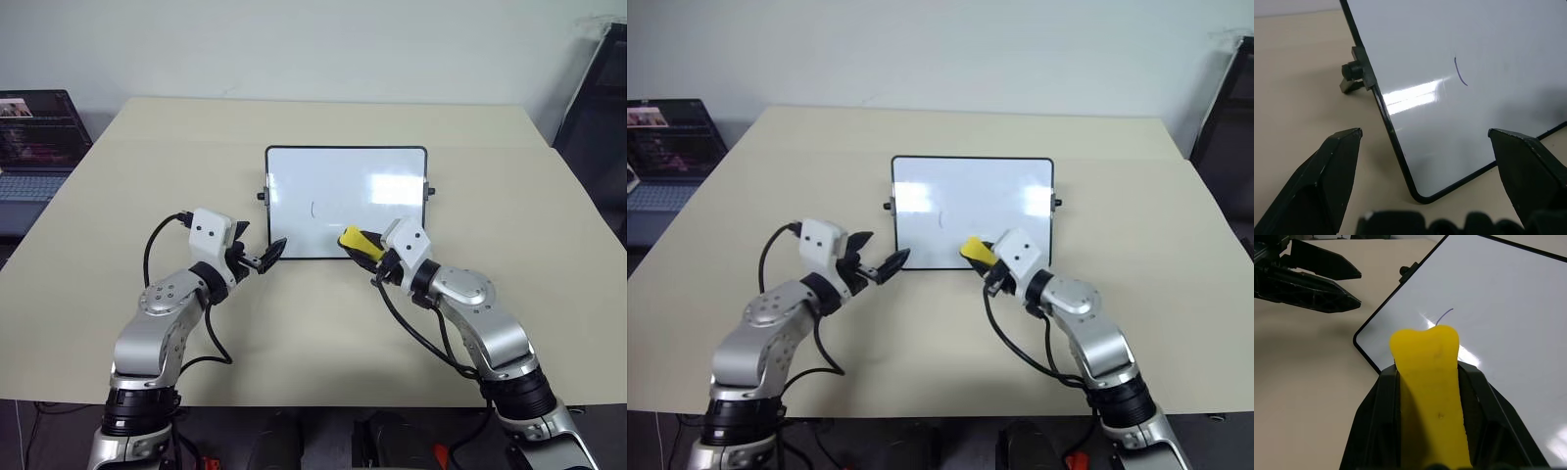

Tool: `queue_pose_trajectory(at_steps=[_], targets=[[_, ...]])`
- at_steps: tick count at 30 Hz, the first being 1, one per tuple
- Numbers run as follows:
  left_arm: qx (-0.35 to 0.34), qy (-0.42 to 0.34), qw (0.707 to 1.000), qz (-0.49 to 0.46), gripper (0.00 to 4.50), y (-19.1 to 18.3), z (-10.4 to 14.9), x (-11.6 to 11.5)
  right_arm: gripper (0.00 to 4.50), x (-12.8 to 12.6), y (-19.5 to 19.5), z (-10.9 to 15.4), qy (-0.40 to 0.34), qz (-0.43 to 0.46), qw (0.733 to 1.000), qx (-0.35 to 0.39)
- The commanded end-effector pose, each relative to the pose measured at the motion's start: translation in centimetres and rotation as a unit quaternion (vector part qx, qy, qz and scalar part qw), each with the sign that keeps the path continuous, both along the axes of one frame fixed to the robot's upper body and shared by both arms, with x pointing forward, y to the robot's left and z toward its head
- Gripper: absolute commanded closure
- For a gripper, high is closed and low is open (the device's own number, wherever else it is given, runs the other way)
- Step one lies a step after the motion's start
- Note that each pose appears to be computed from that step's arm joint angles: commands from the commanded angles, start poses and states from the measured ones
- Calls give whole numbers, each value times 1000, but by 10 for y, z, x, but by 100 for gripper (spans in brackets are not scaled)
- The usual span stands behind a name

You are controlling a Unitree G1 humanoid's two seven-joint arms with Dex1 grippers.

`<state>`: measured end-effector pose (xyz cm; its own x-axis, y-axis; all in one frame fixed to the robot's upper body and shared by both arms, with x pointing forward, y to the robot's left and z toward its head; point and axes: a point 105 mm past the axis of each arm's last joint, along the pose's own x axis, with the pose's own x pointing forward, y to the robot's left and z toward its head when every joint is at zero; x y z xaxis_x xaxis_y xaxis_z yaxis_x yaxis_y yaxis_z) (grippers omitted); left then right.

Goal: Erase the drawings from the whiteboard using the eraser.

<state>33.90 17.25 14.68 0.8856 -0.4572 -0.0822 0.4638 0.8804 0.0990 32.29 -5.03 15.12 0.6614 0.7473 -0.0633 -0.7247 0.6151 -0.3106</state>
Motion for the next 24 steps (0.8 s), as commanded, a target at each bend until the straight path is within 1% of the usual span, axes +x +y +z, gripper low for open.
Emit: queue_pose_trajectory(at_steps=[1, 5, 8, 12, 17, 21, 24], targets=[[9, -25, 1000, -9, 0, -4, 19, 2, 330, 0, 8, 18, -40, 14, 999, 3], [38, -12, 999, -15, 0, -3, 18, 9, 330, 16, 16, 25, -82, 14, 996, -40], [40, -12, 999, -14, 0, -1, 21, 14, 330, 36, 26, 36, -123, 9, 989, -79], [40, -10, 999, -23, 0, -1, 20, 13, 330, 58, 37, 46, -151, 6, 982, -115], [47, 2, 998, -35, 0, -2, 9, 5, 330, 84, 52, 46, -170, 11, 969, -177], [57, 9, 997, -46, 0, -6, 0, -2, 330, 96, 54, 42, -171, 7, 963, -207], [60, 10, 997, -50, 0, -7, -3, -5, 330, 100, 55, 36, -166, 12, 960, -225]])
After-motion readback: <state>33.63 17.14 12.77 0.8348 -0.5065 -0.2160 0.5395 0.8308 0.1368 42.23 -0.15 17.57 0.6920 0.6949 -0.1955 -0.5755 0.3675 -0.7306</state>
